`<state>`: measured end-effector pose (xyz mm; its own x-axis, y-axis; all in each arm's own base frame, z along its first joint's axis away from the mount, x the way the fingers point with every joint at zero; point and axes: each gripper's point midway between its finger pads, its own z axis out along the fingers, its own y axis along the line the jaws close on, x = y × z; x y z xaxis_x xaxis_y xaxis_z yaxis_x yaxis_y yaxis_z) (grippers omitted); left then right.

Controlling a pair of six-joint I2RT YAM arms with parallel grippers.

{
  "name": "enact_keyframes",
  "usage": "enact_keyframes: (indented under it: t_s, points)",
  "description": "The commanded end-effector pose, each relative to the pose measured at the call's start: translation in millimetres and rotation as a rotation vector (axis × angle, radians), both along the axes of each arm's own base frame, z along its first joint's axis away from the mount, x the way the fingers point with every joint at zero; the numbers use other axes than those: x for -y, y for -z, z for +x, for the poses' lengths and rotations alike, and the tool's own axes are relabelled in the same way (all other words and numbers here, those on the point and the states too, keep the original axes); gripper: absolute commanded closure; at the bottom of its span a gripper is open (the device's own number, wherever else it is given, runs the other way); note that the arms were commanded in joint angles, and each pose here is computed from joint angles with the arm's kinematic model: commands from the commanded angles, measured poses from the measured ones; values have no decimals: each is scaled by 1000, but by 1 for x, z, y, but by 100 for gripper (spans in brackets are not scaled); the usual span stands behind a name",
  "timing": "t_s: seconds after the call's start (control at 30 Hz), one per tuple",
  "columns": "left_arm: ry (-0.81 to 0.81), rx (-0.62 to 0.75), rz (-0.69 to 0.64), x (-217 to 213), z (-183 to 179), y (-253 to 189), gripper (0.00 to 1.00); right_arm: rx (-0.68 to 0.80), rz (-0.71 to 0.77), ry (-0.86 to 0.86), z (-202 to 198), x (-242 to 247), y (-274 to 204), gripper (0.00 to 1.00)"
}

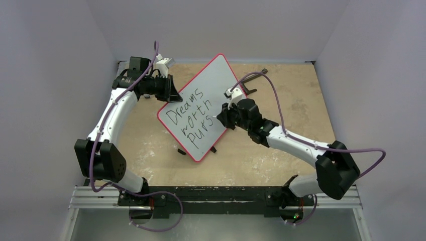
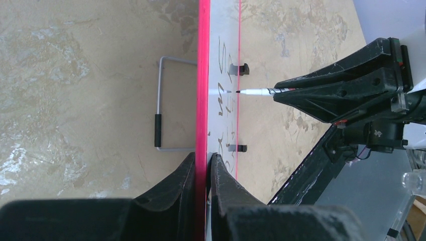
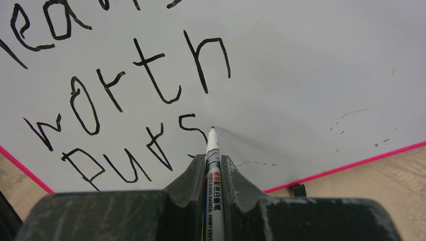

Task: Write a sentence on the whiteboard

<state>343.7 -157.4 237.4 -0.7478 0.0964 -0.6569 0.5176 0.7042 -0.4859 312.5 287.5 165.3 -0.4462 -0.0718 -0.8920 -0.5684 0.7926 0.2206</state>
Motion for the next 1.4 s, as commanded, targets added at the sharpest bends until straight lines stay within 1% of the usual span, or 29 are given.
enact_keyframes:
  t_s: [0.0, 0.23, 0.5, 1.03, 1.37]
  points:
    - [4, 109, 31, -3, 3, -21, 100, 80, 77, 7, 14, -10, -38, 100]
    - [3, 112, 31, -3, 3, -22, 100, 88, 76, 10, 21, -13, -41, 100]
    - [4, 115, 29, -3, 3, -23, 100, 58, 49, 11, 21, -12, -24, 100]
    - [5, 118, 28, -3, 3, -24, 100, -28, 21, -3, -5, 2, 16, 100]
    - [4, 118, 28, -3, 3, -24, 100, -18, -2, 44, 2, 9, 12, 100]
